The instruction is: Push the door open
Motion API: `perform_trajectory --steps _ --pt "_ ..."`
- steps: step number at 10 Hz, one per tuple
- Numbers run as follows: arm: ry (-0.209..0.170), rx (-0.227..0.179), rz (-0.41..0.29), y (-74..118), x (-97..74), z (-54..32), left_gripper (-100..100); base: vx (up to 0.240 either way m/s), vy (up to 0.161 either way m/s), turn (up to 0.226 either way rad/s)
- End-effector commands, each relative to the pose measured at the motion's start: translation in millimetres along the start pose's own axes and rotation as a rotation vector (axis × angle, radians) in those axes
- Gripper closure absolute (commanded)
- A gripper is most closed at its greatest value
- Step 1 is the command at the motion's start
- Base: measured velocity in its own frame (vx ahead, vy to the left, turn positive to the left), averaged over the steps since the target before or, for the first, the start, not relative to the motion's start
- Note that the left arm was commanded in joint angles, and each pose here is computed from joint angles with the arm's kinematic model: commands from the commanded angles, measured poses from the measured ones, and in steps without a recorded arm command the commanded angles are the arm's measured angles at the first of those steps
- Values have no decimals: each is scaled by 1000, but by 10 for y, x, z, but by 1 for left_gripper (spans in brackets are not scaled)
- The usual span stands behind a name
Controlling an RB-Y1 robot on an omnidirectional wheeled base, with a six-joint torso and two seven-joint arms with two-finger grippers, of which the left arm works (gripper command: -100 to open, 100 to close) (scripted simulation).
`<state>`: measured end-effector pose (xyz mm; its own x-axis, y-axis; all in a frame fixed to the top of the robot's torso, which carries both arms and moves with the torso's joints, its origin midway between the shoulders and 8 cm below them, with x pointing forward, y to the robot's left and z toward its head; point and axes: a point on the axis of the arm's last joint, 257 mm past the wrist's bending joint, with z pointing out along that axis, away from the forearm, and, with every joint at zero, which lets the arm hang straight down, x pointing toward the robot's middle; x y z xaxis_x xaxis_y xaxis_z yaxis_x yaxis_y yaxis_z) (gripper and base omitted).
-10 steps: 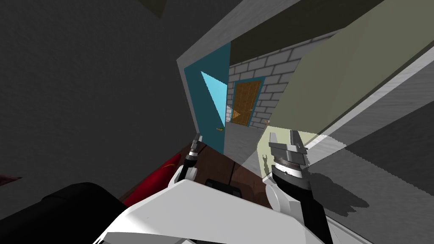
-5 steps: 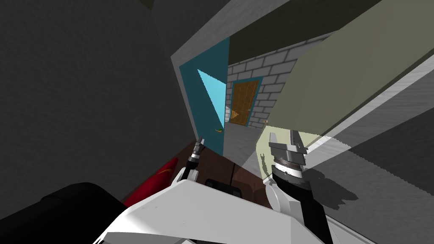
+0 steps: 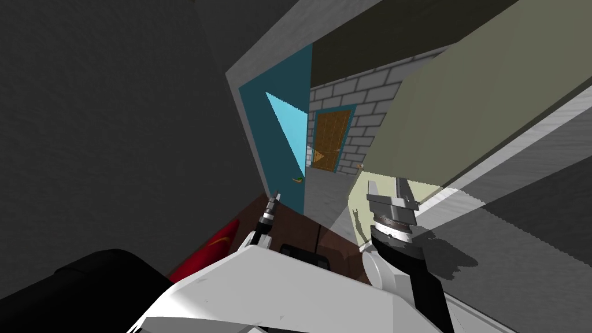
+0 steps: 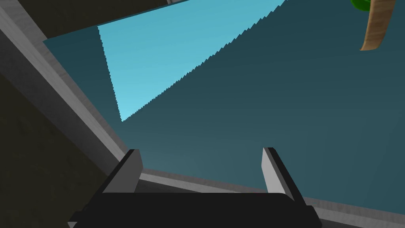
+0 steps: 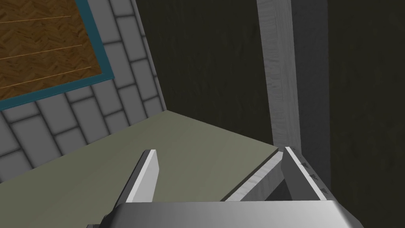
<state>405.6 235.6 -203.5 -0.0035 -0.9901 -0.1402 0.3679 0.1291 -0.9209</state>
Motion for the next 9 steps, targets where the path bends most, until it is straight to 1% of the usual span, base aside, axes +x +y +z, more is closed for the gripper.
perform_trajectory --steps 1,9 --pt "10 -27 -11 134 62 -36 -100 93 34 -85" --pt "53 -162 -65 756 367 -327 -100 90 49 -68"
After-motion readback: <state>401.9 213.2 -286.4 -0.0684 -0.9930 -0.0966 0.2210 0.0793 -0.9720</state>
